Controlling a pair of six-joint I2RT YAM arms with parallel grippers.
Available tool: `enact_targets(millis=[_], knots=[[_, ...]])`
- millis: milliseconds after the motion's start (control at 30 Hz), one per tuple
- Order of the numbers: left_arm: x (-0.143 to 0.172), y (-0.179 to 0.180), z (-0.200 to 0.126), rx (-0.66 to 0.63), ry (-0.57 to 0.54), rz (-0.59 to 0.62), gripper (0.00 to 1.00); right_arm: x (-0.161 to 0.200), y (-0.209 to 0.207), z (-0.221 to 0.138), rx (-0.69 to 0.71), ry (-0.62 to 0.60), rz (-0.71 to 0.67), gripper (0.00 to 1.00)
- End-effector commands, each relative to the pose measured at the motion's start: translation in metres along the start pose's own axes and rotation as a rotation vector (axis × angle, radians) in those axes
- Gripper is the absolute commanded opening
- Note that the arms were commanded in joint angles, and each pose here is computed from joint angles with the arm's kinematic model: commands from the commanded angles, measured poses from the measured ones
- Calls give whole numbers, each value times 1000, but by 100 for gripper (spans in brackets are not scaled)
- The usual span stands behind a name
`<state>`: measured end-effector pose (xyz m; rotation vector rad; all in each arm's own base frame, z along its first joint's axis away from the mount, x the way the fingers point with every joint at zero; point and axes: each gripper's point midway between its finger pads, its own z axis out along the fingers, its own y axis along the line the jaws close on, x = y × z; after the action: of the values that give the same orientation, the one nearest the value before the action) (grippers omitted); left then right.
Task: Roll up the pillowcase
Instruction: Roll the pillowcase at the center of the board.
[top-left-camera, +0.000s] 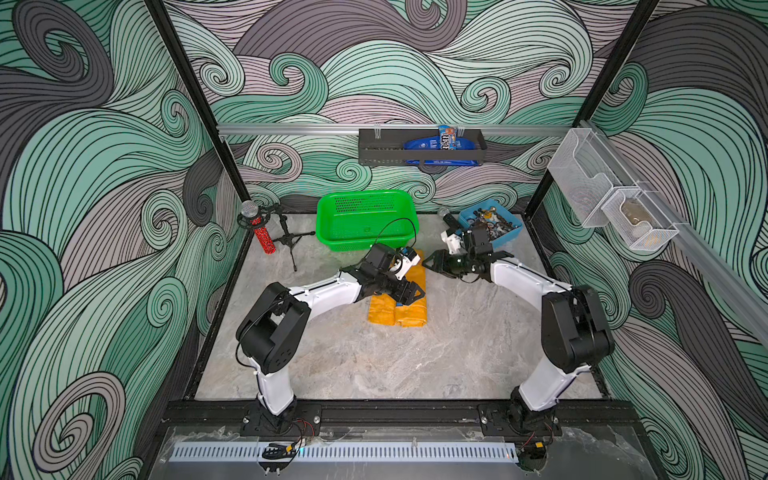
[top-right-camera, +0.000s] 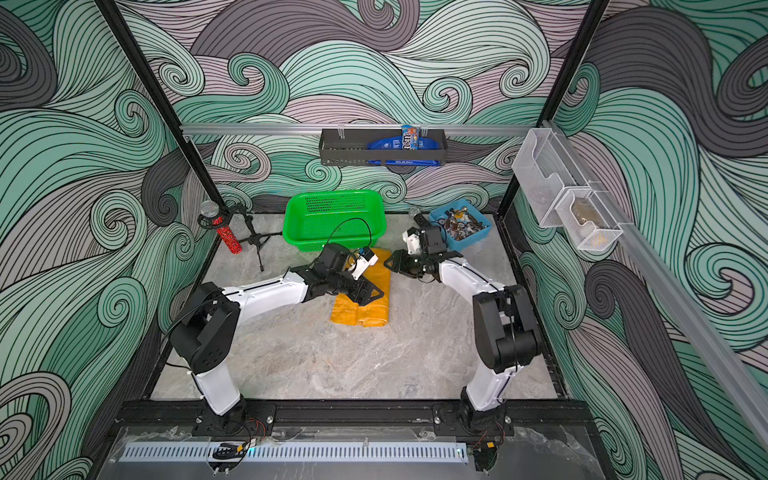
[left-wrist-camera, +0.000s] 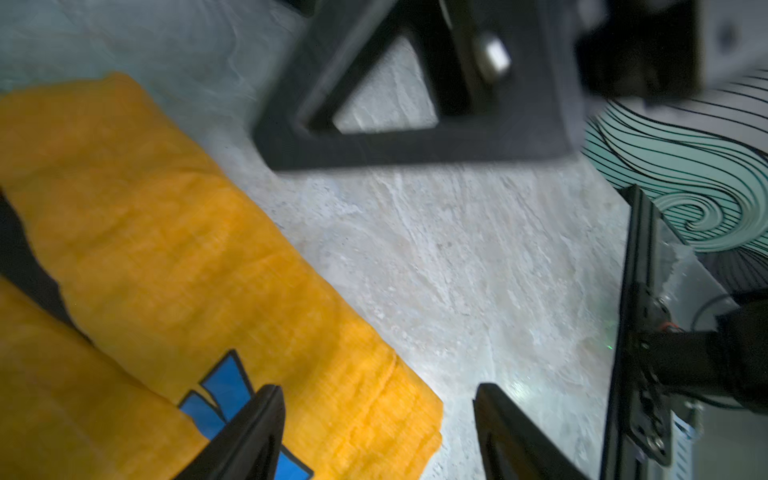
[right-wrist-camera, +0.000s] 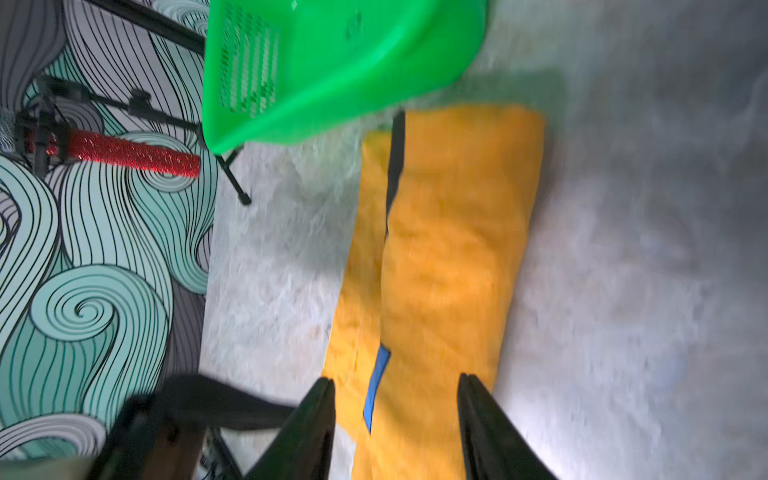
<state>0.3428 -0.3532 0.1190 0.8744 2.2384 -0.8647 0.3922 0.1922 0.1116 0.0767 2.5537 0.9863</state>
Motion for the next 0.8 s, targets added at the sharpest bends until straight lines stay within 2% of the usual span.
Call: enact_targets(millis=[0,133,333,667,767], knots=[[-7,40,15,-163,2,-53,73,35,-6,2,-41,65,68,53],[-4,63,27,-259,29,-74,70,58,-9,11,-102,109,137,54],[17,87,34,-359,105,-100,69,66,-14,31,-165,140,199,55],[33,96,38,-348,165,-125,66,65,-13,62,-226,169,209,54],[35,95,37,-329,171,-136,66,61,-8,61,-260,151,213,49]])
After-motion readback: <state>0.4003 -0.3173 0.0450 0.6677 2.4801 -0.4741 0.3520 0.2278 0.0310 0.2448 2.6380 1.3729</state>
